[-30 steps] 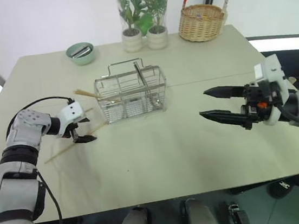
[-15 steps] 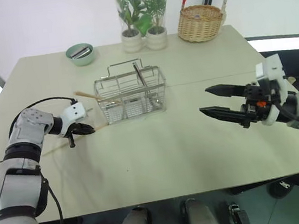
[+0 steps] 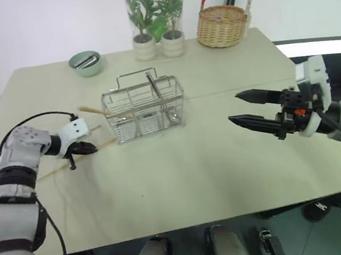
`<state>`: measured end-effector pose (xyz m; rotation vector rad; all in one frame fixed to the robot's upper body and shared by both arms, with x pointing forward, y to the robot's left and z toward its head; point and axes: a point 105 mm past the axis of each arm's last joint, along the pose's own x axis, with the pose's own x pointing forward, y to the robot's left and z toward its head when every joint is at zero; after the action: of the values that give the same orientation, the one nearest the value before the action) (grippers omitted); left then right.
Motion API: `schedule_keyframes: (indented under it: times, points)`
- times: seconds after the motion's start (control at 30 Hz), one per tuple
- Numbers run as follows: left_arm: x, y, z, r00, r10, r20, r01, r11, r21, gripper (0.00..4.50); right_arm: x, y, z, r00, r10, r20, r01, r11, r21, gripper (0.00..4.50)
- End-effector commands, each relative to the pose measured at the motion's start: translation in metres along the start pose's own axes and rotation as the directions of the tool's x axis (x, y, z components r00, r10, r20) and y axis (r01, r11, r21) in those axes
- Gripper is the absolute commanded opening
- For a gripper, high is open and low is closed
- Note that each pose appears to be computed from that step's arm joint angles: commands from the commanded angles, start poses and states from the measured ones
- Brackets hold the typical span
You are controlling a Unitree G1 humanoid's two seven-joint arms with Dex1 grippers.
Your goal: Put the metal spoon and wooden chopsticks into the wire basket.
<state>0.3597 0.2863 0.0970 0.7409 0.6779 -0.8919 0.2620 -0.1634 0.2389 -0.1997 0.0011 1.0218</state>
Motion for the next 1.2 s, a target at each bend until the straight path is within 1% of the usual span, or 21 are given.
schedule_keyframes:
  times: [0.03,0.13,0.2,0.33,0.4,0.43,0.47,0.5,0.53,0.57,0.63,0.67,0.73,0.8,0.87,0.9,0.97,1.03,1.1,1.2]
  points:
    - [-0.021,-0.014,-0.045,0.991,-0.028,-0.130,0.022,0.999,-0.045,0.11,-0.002,-0.002,0.010,1.000,-0.009,0.016,0.010,0.999,-0.048,3.30]
    - [-0.037,-0.017,-0.054,0.991,-0.002,-0.130,-0.005,0.999,-0.052,0.11,-0.003,-0.002,0.009,1.000,-0.011,0.015,0.012,0.999,-0.049,3.30]
    - [-0.047,-0.014,-0.046,0.997,0.041,-0.063,-0.046,0.996,-0.073,0.11,-0.003,-0.002,0.008,1.000,-0.016,0.016,0.017,0.999,-0.047,3.30]
    - [-0.071,0.000,-0.016,0.980,0.163,0.114,-0.146,0.978,-0.149,0.11,-0.004,-0.002,0.007,1.000,-0.021,0.020,0.022,0.999,-0.045,3.30]
    - [-0.092,0.013,0.012,0.928,0.270,0.258,-0.214,0.950,-0.226,0.11,-0.004,-0.003,0.007,0.999,-0.026,0.023,0.027,0.999,-0.041,3.30]
    - [-0.107,0.023,0.029,0.875,0.338,0.347,-0.246,0.927,-0.283,0.11,-0.004,-0.003,0.007,0.999,-0.030,0.025,0.031,0.999,-0.038,3.30]
    - [-0.126,0.033,0.050,0.791,0.418,0.447,-0.284,0.897,-0.338,0.11,-0.004,-0.004,0.007,0.999,-0.034,0.026,0.035,0.999,-0.036,3.30]
    - [-0.142,0.041,0.065,0.710,0.478,0.517,-0.299,0.870,-0.393,0.11,-0.004,-0.005,0.006,0.999,-0.039,0.028,0.039,0.999,-0.033,3.30]
    - [-0.160,0.049,0.083,0.598,0.541,0.591,-0.297,0.835,-0.464,0.11,-0.004,-0.005,0.006,0.999,-0.043,0.032,0.044,0.999,-0.027,3.30]
    - [-0.173,0.053,0.095,0.514,0.578,0.634,-0.281,0.811,-0.513,0.11,-0.003,-0.006,0.006,0.998,-0.046,0.034,0.047,0.999,-0.024,3.30]
    - [-0.189,0.056,0.111,0.408,0.618,0.672,-0.248,0.784,-0.570,0.11,-0.002,-0.006,0.005,0.998,-0.049,0.036,0.050,0.999,-0.021,3.30]
    - [-0.200,0.059,0.126,0.327,0.635,0.699,-0.216,0.771,-0.599,0.11,-0.002,-0.007,0.005,0.998,-0.049,0.037,0.050,0.999,-0.019,3.30]
    - [-0.217,0.064,0.152,0.191,0.658,0.729,-0.143,0.753,-0.642,0.11,0.000,-0.008,0.006,0.998,-0.048,0.041,0.049,0.999,-0.016,3.30]
    - [-0.222,0.067,0.166,0.131,0.667,0.733,-0.102,0.745,-0.660,0.11,0.001,-0.009,0.007,0.998,-0.047,0.045,0.048,0.999,-0.015,3.30]
    - [-0.220,0.071,0.186,0.071,0.666,0.742,-0.056,0.746,-0.664,0.11,0.003,-0.011,0.008,0.997,-0.050,0.051,0.051,0.999,-0.015,3.30]
    - [-0.216,0.072,0.195,0.050,0.665,0.745,-0.027,0.747,-0.665,0.11,0.003,-0.012,0.008,0.997,-0.052,0.053,0.053,0.998,-0.015,3.30]
    - [-0.208,0.074,0.205,0.032,0.663,0.748,0.007,0.748,-0.664,0.11,0.004,-0.012,0.009,0.997,-0.052,0.057,0.053,0.999,-0.013,3.30]
    - [-0.194,0.074,0.215,0.040,0.646,0.762,0.027,0.762,-0.647,0.11,0.005,-0.011,0.008,0.997,-0.052,0.059,0.053,0.999,-0.012,3.30]
    - [-0.179,0.070,0.225,0.062,0.619,0.783,0.039,0.783,-0.621,0.11,0.006,-0.010,0.008,0.997,-0.056,0.062,0.056,0.998,-0.010,3.30]
    - [-0.155,0.061,0.236,0.120,0.570,0.813,0.018,0.817,-0.576,0.11,0.005,-0.010,0.008,0.995,-0.066,0.068,0.067,0.998,-0.008,3.30]
